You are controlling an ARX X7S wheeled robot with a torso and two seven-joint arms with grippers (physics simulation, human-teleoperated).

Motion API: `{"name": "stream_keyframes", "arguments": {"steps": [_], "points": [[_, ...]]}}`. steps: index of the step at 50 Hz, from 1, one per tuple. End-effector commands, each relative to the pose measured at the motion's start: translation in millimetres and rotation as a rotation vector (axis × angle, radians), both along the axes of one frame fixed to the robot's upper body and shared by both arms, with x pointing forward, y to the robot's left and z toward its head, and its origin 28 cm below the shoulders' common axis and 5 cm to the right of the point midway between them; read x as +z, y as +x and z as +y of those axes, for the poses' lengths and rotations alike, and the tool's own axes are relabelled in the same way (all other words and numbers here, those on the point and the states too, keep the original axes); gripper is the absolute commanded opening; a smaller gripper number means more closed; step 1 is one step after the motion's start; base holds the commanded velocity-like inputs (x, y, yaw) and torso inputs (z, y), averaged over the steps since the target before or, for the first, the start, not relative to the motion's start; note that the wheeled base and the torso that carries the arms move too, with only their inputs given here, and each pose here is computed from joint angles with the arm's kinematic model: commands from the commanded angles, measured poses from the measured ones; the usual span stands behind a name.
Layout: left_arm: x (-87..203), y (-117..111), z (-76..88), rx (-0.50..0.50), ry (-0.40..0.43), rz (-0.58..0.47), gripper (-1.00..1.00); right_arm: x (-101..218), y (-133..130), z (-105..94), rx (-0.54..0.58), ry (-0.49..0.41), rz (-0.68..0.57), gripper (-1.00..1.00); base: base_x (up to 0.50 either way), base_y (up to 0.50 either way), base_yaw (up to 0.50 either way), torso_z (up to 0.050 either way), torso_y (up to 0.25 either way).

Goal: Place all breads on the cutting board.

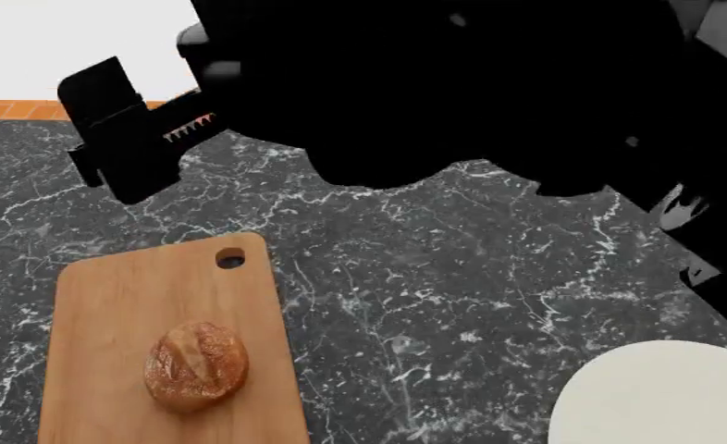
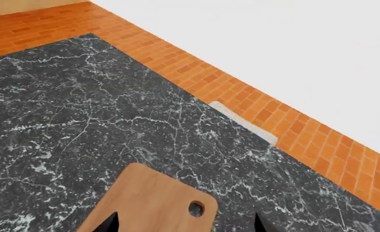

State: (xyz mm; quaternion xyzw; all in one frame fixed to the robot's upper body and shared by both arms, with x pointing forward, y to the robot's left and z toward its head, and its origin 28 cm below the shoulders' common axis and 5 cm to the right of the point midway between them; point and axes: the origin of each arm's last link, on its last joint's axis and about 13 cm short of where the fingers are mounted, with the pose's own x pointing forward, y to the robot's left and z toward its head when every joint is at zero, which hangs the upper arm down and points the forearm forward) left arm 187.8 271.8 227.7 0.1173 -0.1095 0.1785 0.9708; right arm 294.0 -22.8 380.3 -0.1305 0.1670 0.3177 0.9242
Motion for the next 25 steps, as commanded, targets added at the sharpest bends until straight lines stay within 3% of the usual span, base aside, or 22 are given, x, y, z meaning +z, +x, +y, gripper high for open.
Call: {"name": "stream_keyframes", "arguments": {"steps": [1,10,17,25], "points": [[11.7,-2.0,-2.4,-0.005,0.012,-0.015,1.00,14.6,-34.2,-59.8,-0.159,0.117,-0.171,1.00,0.00,0.00,0.00,0.000,0.000],[18.1,-5.4,-8.0,-0.026,0.035,-0.037,1.00,-35.6,-64.9,-95.7,-0.314,0.247,-0.242,1.00,0.00,0.00,0.00,0.000,0.000],[20.1,-8.2,-12.3,-0.071,0.047,-0.060,1.00,-74.7,-84.2,-103.6,-0.385,0.289,-0.281,1.00,0.00,0.00,0.00,0.000,0.000],[20.9,-5.4,-17.1,-0.111,0.058,-0.072,1.00,-109.2,-85.8,-111.7,-0.440,0.339,-0.310,1.00,0.00,0.00,0.00,0.000,0.000]]}}
